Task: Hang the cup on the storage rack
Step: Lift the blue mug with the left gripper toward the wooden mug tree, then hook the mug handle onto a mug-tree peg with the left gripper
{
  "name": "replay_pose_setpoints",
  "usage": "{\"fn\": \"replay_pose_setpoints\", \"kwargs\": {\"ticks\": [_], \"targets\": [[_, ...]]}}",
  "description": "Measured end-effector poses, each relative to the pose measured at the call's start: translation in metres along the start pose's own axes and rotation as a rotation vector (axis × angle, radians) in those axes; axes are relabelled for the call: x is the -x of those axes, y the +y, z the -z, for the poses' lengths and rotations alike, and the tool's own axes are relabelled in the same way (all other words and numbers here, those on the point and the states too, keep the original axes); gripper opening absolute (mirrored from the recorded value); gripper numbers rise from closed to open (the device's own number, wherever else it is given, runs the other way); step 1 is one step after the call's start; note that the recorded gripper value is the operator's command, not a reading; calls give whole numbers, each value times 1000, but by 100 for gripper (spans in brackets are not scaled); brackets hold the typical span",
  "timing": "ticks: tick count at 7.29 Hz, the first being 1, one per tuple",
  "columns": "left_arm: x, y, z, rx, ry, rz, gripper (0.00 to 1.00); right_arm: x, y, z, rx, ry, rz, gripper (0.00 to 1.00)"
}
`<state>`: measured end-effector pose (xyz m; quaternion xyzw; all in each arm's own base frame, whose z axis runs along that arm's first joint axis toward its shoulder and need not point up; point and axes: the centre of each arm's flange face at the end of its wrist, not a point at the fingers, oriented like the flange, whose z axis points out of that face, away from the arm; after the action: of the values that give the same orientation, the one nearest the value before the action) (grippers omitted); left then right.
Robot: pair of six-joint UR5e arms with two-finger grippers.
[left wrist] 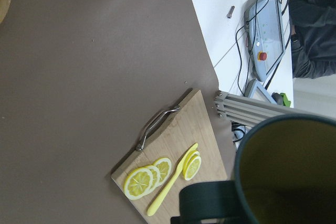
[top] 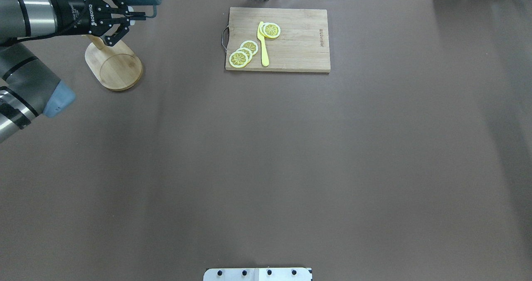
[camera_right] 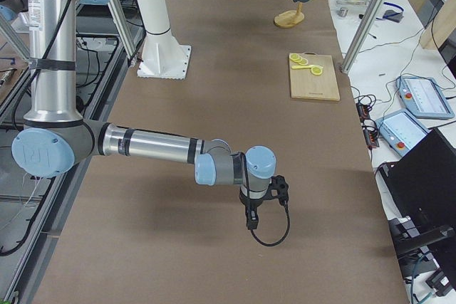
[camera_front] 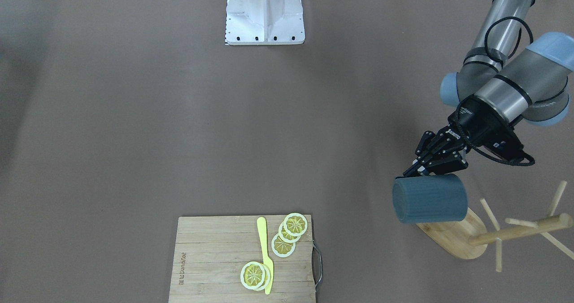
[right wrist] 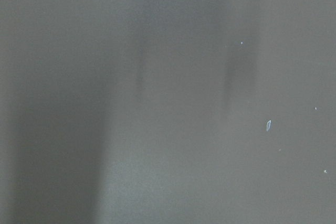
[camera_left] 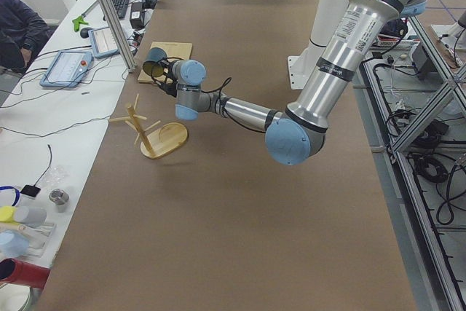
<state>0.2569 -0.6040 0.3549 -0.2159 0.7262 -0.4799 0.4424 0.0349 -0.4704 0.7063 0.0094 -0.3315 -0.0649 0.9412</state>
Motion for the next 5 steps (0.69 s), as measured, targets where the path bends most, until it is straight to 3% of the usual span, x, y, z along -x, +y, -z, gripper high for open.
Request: {"fn": "replay_pose_setpoints", "kwargs": {"ticks": [3, 5], "targets": [[-16, -35, 27, 38, 122, 280, 0, 1, 0, 1, -2, 1, 2, 100], [-14, -61, 29, 42, 181, 343, 0, 2, 0, 3, -5, 1, 3, 100]]}}
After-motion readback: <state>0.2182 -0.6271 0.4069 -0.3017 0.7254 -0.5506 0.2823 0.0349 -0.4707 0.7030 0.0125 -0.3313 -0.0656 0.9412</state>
